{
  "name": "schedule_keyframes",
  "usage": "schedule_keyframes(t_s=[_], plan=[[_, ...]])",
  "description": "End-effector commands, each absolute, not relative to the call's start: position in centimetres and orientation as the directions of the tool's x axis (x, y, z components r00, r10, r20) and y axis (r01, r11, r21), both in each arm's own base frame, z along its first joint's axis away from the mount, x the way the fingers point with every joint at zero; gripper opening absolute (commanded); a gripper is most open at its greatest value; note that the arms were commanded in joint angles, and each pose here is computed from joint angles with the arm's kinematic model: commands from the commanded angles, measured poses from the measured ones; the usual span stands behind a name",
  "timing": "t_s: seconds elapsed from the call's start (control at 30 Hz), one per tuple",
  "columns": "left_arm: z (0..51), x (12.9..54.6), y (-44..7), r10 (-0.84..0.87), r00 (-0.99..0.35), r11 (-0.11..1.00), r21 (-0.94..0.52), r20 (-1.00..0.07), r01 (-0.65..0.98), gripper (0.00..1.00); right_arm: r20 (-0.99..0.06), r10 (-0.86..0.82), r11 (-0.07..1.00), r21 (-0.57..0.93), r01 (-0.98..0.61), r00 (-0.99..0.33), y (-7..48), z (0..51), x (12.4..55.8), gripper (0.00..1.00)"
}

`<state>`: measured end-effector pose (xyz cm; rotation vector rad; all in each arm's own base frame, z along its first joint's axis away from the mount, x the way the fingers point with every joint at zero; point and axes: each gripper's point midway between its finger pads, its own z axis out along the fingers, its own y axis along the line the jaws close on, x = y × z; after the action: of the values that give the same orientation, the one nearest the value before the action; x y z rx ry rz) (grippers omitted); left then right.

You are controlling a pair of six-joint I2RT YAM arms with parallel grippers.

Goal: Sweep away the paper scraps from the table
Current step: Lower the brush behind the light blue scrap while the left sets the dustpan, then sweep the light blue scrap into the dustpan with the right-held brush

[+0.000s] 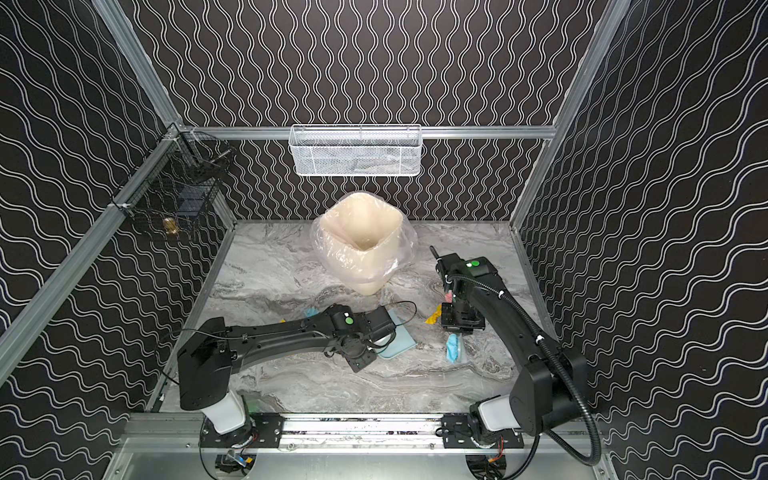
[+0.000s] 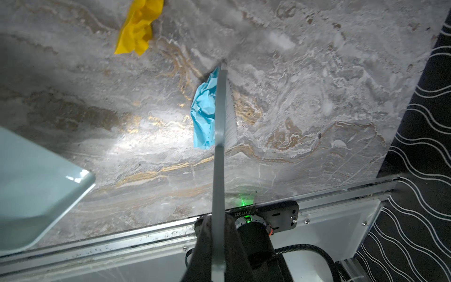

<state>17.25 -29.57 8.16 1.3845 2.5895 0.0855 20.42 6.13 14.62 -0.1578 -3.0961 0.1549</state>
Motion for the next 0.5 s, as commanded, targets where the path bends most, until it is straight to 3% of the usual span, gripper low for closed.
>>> schedule_keyframes(t_s=[0.0,0.27,0.47], plan=[[8.0,16.1,-29.3,0.817,-0.561,0.575,0.107,-0.135,0.811,0.0,0.094,0.125,0.99,-0.078,0.118,-0.988,7.0,15.1,18.2,0.0],[7.3,13.9,-29.1,0.842,-0.535,0.539,0.061,-0.069,0.84,0.0,-0.037,0.138,0.984,-0.105,0.141,-0.99,5.7,17.5,18.7,0.0],[6.8,12.8,-30.2,0.88,-0.473,0.474,0.015,-0.033,0.881,0.0,0.009,0.126,0.979,-0.161,0.123,-0.992,5.0,16.2,18.6,0.0]])
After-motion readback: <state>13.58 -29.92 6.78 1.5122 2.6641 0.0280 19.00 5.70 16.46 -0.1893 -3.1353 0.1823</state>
